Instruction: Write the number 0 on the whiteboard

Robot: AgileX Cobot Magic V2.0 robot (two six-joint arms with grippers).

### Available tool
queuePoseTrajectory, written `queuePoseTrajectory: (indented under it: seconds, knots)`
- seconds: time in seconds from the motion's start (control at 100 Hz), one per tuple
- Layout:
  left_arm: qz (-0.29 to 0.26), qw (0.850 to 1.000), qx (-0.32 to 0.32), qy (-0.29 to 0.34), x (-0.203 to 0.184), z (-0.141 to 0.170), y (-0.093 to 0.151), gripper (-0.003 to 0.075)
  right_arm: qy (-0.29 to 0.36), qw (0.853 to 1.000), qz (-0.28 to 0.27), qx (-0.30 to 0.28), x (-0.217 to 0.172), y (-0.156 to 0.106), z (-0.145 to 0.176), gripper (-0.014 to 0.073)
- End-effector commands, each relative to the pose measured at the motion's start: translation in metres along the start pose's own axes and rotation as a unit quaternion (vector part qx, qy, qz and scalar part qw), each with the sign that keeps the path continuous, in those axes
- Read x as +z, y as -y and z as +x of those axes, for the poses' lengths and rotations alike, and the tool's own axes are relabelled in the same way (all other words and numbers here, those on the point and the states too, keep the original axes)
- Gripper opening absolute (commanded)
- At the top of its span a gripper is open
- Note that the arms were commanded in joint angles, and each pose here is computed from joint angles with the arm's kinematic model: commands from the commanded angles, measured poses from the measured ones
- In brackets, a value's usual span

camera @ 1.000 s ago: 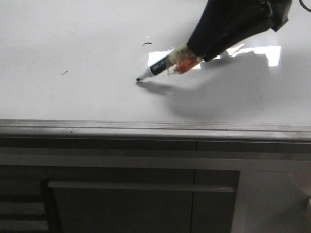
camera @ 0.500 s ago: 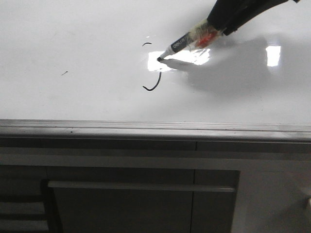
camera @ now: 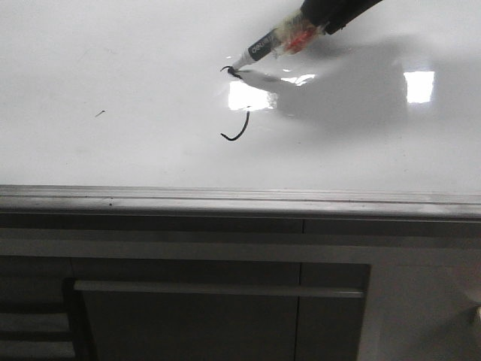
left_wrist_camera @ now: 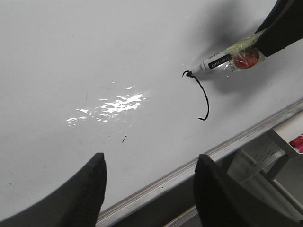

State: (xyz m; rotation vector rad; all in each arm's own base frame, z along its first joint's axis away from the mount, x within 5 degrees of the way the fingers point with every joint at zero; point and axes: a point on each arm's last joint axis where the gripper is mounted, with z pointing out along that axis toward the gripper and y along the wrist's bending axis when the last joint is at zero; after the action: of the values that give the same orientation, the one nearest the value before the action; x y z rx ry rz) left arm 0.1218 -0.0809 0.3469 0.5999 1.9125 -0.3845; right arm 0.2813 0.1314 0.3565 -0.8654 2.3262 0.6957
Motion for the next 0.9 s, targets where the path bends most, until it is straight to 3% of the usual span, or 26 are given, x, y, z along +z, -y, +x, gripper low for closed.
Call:
queuePoseTrajectory:
  seconds: [0.0, 0.47, 0.89]
  knots:
    - [-0.001, 0.999, -0.009, 0.053, -0.006, -0.015, 0.0, 0.0374, 0.057, 0.998, 0.022, -0.013, -0.014, -0.004, -0.015, 0.0018]
    - [-0.001, 0.999, -0.009, 0.053, -0.006, -0.015, 0.0, 0.0374, 0.035, 0.999, 0.006, -0.019, -0.01, -0.01, -0.011, 0.0018]
    - [-0.001, 0.999, -0.009, 0.053, -0.006, -0.015, 0.0, 0.0374, -0.064, 0.997, -0.041, -0.007, 0.012, -0.004, 0.004, 0.0018]
